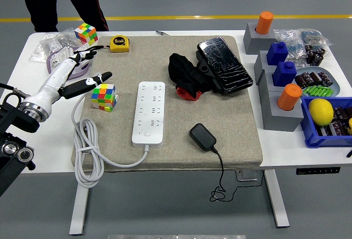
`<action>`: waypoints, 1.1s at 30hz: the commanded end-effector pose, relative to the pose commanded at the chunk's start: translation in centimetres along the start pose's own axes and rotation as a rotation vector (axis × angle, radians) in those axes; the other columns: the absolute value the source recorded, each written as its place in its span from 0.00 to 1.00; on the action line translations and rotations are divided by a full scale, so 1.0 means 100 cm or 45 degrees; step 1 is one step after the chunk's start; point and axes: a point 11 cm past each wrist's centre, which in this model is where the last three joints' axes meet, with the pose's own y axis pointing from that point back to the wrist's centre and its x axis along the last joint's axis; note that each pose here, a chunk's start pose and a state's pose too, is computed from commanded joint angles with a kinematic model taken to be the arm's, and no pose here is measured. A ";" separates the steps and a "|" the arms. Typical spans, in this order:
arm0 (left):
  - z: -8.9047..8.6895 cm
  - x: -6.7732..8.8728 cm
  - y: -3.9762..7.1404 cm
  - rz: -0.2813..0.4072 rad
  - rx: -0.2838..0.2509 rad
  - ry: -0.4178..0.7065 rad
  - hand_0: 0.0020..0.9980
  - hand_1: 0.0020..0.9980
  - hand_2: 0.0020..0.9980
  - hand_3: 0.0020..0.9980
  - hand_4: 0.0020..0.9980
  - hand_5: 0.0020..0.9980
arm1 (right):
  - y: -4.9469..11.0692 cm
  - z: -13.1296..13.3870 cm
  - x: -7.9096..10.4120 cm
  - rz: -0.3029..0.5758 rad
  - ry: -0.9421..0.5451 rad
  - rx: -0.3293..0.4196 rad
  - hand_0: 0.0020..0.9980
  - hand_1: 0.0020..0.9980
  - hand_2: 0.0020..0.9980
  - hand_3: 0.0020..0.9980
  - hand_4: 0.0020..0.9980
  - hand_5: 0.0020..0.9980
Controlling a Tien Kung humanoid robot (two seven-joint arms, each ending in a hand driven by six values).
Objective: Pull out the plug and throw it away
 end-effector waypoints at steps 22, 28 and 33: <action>-0.014 0.011 0.006 0.033 0.053 0.013 0.74 0.82 0.83 0.88 1.00 0.78 | 0.000 -0.001 -0.001 -0.004 0.016 -0.005 0.62 0.67 0.69 0.62 0.97 0.41; -0.016 0.013 0.008 0.040 0.061 0.017 0.74 0.81 0.82 0.89 1.00 0.78 | 0.000 -0.003 -0.001 -0.002 0.025 -0.001 0.62 0.67 0.69 0.62 0.97 0.41; -0.018 0.013 0.009 0.035 0.071 0.016 0.73 0.80 0.82 0.88 1.00 0.78 | 0.000 0.000 0.000 -0.001 0.034 -0.010 0.62 0.67 0.69 0.62 0.97 0.41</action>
